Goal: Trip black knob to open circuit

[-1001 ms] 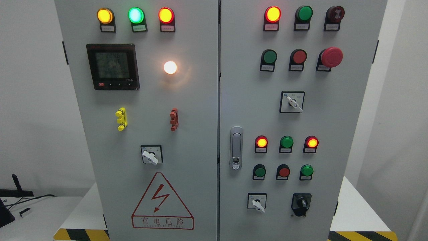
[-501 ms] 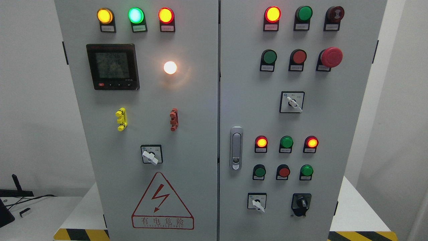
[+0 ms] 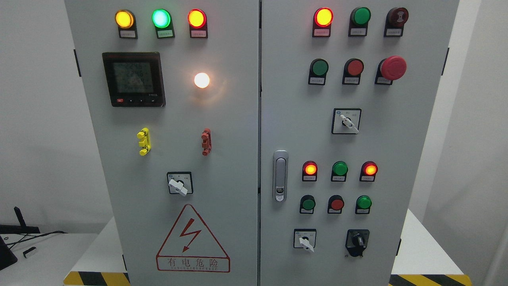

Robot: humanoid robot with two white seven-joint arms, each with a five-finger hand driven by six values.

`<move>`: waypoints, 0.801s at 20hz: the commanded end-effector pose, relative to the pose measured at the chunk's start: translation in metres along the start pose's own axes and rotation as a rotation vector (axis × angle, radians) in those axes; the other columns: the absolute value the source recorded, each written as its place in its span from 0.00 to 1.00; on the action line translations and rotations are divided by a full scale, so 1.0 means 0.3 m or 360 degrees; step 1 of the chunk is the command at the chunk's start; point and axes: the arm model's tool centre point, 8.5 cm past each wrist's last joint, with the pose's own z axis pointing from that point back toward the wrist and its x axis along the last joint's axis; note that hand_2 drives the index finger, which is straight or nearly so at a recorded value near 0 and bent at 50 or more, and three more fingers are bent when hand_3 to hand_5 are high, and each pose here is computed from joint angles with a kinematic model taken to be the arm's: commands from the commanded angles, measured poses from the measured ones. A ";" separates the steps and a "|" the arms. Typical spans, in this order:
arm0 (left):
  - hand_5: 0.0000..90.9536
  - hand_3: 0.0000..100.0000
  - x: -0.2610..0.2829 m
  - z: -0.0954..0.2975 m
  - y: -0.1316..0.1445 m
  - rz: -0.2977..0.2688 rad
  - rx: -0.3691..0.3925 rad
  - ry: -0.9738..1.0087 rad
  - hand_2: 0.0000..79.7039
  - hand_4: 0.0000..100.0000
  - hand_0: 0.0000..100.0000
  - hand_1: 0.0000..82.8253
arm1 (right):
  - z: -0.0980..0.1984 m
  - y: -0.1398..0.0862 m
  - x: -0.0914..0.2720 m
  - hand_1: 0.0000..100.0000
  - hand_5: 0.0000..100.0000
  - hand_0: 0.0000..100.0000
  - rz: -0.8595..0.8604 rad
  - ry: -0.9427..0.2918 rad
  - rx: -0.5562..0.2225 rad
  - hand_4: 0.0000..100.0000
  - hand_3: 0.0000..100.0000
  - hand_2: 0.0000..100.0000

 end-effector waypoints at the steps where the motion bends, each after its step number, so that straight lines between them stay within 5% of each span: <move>1: 0.00 0.00 0.001 0.000 0.000 -0.0048 -0.0008 -0.0003 0.00 0.00 0.12 0.47 | -0.121 0.003 0.330 0.73 0.82 0.27 -0.0104 -0.0517 -0.0020 0.71 0.66 0.27; 16: 0.00 0.00 -0.001 0.000 0.000 -0.0048 -0.0008 -0.0001 0.00 0.00 0.12 0.47 | -0.293 0.002 0.840 0.68 0.86 0.32 -0.0217 -0.0966 -0.0118 0.73 0.69 0.35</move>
